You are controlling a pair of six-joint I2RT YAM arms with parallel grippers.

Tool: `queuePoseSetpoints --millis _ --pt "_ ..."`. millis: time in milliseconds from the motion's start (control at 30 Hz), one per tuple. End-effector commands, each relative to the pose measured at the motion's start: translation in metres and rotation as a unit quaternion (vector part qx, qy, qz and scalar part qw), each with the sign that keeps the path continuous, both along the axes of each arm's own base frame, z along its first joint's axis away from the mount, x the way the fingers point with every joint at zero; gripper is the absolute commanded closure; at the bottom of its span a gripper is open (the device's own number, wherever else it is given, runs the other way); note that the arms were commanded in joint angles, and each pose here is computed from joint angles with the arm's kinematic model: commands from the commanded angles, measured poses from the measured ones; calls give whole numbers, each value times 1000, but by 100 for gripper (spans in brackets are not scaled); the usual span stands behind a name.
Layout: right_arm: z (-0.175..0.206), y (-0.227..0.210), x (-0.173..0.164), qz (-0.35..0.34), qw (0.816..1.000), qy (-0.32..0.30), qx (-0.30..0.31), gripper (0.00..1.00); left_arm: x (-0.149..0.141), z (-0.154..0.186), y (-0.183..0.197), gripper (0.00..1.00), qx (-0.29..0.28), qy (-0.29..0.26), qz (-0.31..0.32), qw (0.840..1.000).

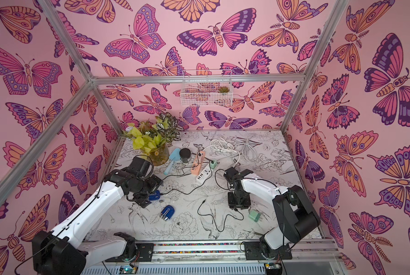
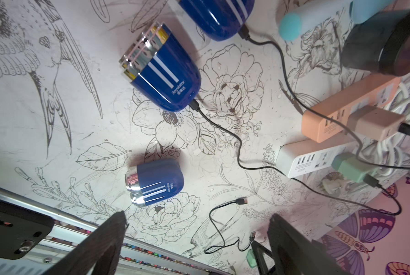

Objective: Charge the electric shaver
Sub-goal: Pick up the charging cable from the center of the board.

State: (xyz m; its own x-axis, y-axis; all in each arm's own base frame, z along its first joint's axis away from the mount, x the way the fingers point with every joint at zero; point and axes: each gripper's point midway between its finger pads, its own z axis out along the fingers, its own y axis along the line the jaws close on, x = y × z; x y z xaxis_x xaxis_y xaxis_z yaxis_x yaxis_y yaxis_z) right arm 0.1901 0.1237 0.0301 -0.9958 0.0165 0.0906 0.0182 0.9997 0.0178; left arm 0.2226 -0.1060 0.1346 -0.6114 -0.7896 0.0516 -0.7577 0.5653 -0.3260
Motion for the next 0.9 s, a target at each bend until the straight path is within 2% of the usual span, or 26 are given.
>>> queuePoseSetpoints --millis 0,167,300,400,467,633,733,867 --pt "-8 -1 2 37 999 9 -15 54 -13 -3 6 5 24 13 -17 999" --pt "-20 -2 0 35 999 20 -19 64 -9 3 0 7 22 3 -26 999" --pt "-25 1 5 34 999 18 -18 70 0 11 -11 11 16 -23 -60 998" --pt "-27 2 5 28 999 22 -17 75 4 10 -19 16 8 -32 -83 996" --pt "-27 2 3 21 999 23 -15 75 4 9 -24 18 4 -32 -94 995" --pt "-22 2 4 -3 1000 11 -10 84 11 13 -38 21 -8 -48 -124 991" --pt "-9 7 12 -21 1000 -7 -1 88 21 18 -57 25 -30 -80 -159 984" --pt "18 14 29 -54 997 -40 25 94 33 18 -86 33 -38 -118 -231 965"
